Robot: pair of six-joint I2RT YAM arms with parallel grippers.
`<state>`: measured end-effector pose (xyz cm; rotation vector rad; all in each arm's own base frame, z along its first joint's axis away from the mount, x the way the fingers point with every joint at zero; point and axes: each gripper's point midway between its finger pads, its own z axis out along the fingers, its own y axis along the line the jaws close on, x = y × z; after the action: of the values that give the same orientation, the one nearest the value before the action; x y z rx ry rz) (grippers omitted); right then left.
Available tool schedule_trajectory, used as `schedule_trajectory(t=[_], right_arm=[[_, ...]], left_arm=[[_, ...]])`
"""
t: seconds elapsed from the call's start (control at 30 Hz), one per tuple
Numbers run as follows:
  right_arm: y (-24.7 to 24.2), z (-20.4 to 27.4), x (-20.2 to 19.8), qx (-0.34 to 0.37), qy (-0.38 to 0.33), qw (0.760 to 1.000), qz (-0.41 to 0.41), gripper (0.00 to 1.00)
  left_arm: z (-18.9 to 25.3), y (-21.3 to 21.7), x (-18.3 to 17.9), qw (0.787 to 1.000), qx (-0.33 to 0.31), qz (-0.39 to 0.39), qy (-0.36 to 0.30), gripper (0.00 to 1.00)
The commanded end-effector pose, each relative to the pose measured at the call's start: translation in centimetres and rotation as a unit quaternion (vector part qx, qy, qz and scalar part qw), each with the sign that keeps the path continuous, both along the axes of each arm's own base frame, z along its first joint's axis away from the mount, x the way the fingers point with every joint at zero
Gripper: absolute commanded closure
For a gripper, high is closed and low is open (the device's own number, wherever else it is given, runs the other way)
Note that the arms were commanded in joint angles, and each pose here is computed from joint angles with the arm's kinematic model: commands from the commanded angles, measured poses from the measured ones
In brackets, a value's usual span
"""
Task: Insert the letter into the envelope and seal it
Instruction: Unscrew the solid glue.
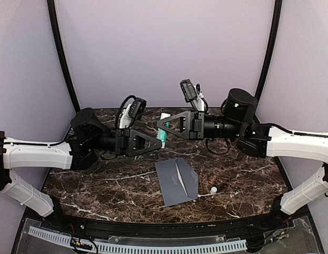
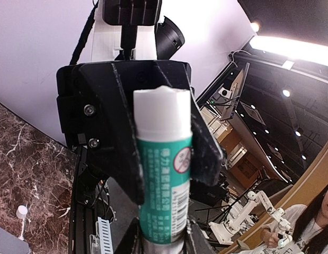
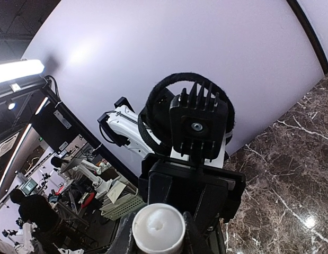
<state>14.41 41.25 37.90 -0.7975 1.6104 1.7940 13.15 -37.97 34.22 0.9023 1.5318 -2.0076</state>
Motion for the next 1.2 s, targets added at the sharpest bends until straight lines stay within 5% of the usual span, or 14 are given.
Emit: schedule_trajectory(t=[0.0,0.47,0.83,1.17], right_arm=[[-0.5,1.3,0.3,0.023,0.0,0.999,-0.028,0.91],[0.7,-2.6,3.5,-0.094,0.019,0.988,-0.117,0.98],[2.0,-8.7,6.9,-0.239,0.063,0.935,-0.255,1.0],[4.2,-11.1,7.0,-0.298,0.063,0.914,-0.267,0.99]], left_arm=[[1.2,0.2,0.3,1.0,-0.015,0.014,-0.023,1.0],[-3.1,0.1,5.4,0.978,0.116,0.172,-0.032,1.0],[-7.5,1.6,9.0,0.938,0.204,0.28,0.003,1.0],[-9.5,1.8,9.2,0.932,0.222,0.286,0.021,1.0]])
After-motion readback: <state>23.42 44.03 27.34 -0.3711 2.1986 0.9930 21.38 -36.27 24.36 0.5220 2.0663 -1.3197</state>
